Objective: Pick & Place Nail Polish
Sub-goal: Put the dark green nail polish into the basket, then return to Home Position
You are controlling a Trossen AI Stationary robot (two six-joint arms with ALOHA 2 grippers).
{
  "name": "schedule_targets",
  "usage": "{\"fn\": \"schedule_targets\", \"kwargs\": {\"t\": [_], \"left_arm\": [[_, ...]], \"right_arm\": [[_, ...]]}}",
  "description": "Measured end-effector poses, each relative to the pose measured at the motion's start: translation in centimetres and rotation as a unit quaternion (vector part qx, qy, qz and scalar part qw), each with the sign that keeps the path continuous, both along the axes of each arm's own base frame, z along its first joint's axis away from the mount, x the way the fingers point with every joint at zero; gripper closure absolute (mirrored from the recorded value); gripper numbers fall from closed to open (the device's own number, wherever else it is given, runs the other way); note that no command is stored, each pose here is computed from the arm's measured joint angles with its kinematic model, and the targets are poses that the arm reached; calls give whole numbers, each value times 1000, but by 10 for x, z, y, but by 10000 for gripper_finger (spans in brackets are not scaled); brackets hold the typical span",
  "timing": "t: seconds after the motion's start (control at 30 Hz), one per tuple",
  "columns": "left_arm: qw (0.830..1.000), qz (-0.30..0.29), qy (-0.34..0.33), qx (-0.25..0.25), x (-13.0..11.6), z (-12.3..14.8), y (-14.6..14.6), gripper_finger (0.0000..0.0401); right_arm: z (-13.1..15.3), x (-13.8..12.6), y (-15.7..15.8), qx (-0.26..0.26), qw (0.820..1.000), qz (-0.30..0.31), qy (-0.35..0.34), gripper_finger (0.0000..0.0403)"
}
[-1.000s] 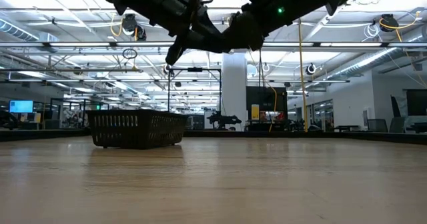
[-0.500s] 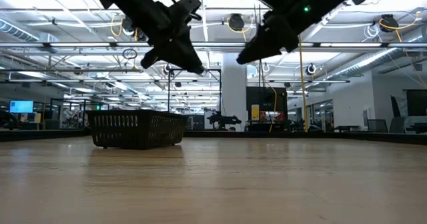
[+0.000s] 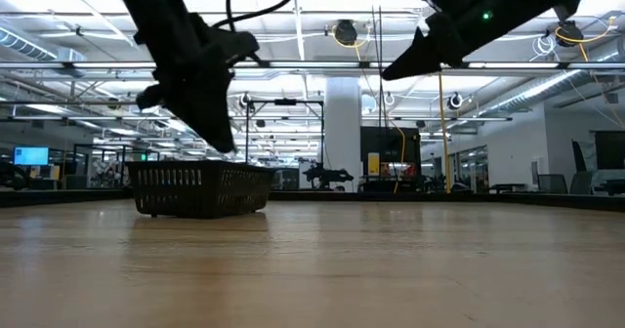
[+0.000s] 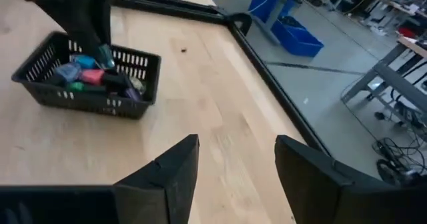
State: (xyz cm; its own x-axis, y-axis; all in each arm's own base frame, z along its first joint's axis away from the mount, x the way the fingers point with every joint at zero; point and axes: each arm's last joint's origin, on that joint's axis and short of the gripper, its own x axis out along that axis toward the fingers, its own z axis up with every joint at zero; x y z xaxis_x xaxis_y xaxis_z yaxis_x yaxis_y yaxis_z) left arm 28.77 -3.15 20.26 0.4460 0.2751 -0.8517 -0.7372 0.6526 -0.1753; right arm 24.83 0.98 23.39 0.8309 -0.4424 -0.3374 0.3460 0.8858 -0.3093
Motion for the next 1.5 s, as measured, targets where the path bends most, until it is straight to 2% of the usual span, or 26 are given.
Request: {"fn": "schedule_targets", "kwargs": {"t": [0.17,0.43,0.57,0.7,0.77,0.83,1.0,1.07,1.13,1.23,1.3,1.37,1.5], "left_arm": [[1000,1,9,6,0,-5,1,294],[999,-15,14,25,2,-5,8,211],[998,-42,12,40,4,-3,10,191],[991,-120,29,54,4,0,11,180],[991,-120,6,53,3,11,13,177],[988,-127,-26,81,-1,29,13,177],[960,-155,-76,222,-31,70,-3,176],[943,-163,-88,276,-48,75,-9,176],[933,-145,-104,312,-69,71,-11,176],[933,-105,-126,321,-105,51,-1,176],[933,-106,-136,317,-126,32,5,176],[930,-109,-185,298,-139,21,9,176],[908,-144,-271,285,-158,8,15,176]], "right_arm": [[-2,-10,-1,3,999,1,-43,218],[0,-17,-2,0,998,2,-56,216],[1,-18,-2,-5,999,4,-53,217],[1,-18,-2,-24,999,11,-43,218],[3,-20,-2,-28,998,12,-46,218],[10,-24,-3,-27,998,10,-63,219],[28,-44,-5,4,994,3,-106,218],[32,-54,-6,5,993,3,-117,216],[31,-64,-7,-18,993,8,-114,214],[26,-77,-9,-45,993,0,-113,214],[23,-85,-10,-37,991,-18,-131,215],[21,-92,-11,-19,989,-24,-147,217],[10,-106,-9,7,991,44,-125,216]]}}
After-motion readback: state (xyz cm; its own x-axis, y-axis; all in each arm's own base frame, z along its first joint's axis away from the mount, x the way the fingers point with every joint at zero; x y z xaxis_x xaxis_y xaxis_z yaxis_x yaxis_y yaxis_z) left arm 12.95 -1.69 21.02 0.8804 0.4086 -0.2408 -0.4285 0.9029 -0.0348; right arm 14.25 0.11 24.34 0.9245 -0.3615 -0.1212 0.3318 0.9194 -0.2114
